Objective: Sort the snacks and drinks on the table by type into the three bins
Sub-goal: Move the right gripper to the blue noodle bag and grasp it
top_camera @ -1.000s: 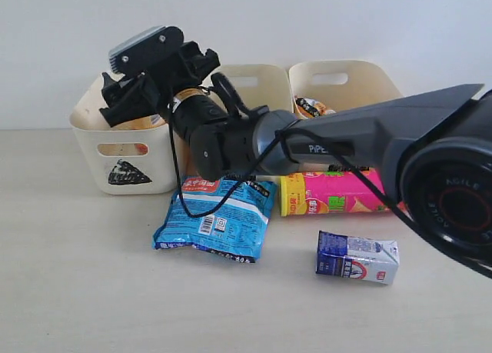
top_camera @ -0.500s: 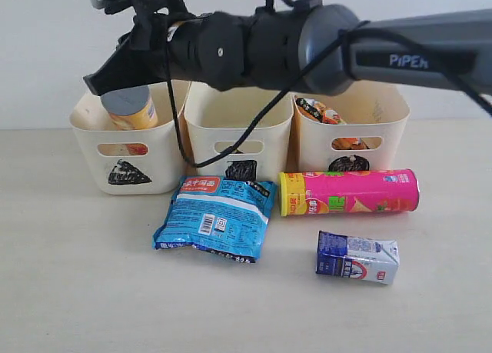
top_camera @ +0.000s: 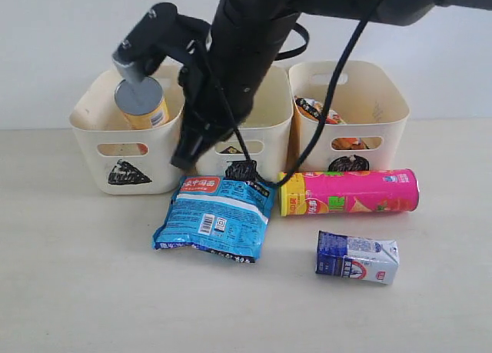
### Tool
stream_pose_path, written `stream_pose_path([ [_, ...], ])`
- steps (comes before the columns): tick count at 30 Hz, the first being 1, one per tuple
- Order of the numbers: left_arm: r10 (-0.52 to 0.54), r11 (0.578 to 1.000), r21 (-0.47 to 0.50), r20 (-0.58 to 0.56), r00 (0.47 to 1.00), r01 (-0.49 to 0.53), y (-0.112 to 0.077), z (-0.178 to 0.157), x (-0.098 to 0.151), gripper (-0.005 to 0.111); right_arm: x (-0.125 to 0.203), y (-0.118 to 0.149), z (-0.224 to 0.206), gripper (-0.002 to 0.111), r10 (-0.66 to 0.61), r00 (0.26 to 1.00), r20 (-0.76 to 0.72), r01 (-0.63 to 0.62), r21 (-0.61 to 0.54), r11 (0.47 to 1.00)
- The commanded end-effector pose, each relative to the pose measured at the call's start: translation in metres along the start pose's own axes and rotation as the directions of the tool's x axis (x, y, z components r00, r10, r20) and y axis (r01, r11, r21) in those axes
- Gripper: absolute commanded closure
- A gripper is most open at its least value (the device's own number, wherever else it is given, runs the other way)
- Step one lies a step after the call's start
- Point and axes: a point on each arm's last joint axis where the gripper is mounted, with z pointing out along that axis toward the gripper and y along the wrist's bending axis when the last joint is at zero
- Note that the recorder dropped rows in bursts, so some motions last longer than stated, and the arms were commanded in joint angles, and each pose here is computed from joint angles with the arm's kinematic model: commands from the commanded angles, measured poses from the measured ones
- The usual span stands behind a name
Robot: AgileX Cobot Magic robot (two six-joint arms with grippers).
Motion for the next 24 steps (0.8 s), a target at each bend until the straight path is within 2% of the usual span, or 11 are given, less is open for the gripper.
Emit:
stream_pose_path([
  [1, -0.014, 1.000, -0.003, 0.006, 1.000, 0.014, 0.000, 0.000, 0.001, 0.102, 0.022, 0.004, -0.018, 0.108, -0.053, 0.971, -0.233, 0.040, -0.064, 0.997],
  [7, -0.014, 1.000, -0.003, 0.006, 1.000, 0.014, 0.000, 0.000, 0.001, 0.102, 0.023, 0.004, -0.020, 0.108, -0.087, 0.970, -0.227, 0.072, -0.074, 0.995],
  [13, -0.014, 1.000, -0.003, 0.006, 1.000, 0.014, 0.000, 0.000, 0.001, 0.102, 0.037, -0.019, -0.021, 0.108, 0.057, 0.968, -0.245, -0.066, -0.030, 0.997],
  [17, -0.014, 1.000, -0.003, 0.006, 1.000, 0.014, 0.000, 0.000, 0.001, 0.102, 0.062, -0.035, -0.017, 0.108, 0.169, 0.943, -0.286, -0.183, -0.022, 0.983],
  [24, -0.014, 1.000, -0.003, 0.006, 1.000, 0.014, 0.000, 0.000, 0.001, 0.102, 0.118, -0.039, -0.002, 0.108, 0.175, 0.890, -0.421, -0.226, -0.073, 0.971],
])
